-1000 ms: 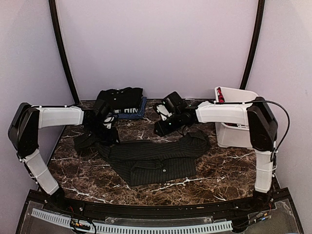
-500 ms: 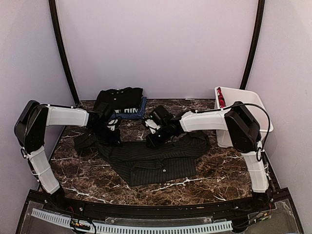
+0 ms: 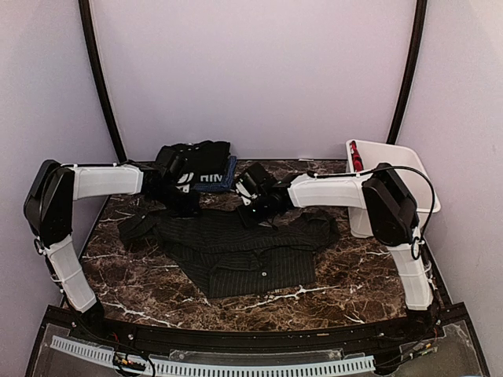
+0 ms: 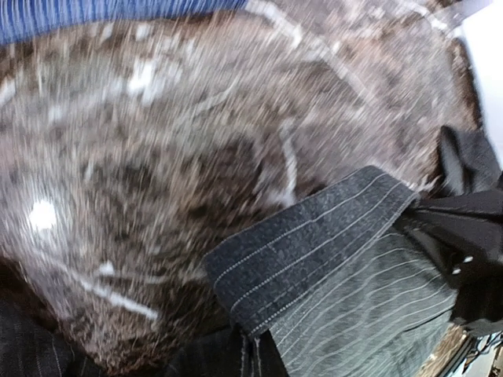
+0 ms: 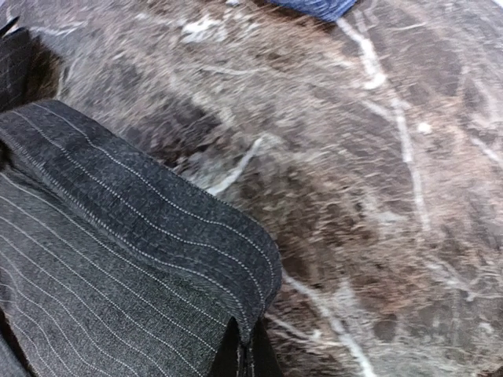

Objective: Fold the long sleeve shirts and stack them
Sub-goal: Flatten out the crumpled shirt at the center of the board.

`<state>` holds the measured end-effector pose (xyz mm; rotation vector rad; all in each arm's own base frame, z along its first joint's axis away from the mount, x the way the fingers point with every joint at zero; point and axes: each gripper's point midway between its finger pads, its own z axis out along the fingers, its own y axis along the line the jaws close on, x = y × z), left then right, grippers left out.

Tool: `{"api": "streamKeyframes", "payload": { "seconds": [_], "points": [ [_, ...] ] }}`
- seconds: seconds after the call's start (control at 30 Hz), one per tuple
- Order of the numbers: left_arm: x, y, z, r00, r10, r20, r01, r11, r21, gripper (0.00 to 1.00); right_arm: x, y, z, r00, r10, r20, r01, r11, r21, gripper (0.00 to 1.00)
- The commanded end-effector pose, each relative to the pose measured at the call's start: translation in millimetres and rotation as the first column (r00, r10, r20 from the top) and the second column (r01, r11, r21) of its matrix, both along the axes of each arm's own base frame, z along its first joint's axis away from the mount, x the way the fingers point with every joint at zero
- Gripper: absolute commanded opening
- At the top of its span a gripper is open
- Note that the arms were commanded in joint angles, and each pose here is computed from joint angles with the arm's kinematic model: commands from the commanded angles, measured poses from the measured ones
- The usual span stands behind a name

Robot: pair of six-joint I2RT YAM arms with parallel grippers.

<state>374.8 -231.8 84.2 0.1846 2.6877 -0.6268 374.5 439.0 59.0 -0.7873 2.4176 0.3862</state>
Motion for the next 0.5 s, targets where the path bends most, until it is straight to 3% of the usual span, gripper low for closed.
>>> {"api": "streamKeyframes", "payload": {
  "seconds": [0.0,0.2,0.37,0.43,0.47],
  "points": [
    [32,-16,63,0.982,0.014,0.189,0.001,0.997,-0.077,0.00,40,-16,68,0.974,-0.132,0.182,0.128,0.991,0.035,0.00],
    [87,-28,107,0.935,0.060,0.349,-0.034,0.996,-0.082,0.00,99,-56,103,0.924,-0.254,0.286,0.248,0.967,0.057,0.00],
    [129,-36,87,0.932,0.087,0.353,-0.079,0.996,-0.037,0.02,152,-81,110,0.881,-0.313,0.355,0.300,0.950,0.091,0.00],
    [137,-44,87,0.936,0.098,0.339,-0.082,0.995,-0.060,0.17,172,-85,110,0.869,-0.308,0.387,0.288,0.951,0.109,0.01],
    [138,-50,91,0.938,0.092,0.334,-0.067,0.994,-0.085,0.33,179,-84,108,0.869,-0.296,0.396,0.273,0.955,0.116,0.12]
  ]
}}
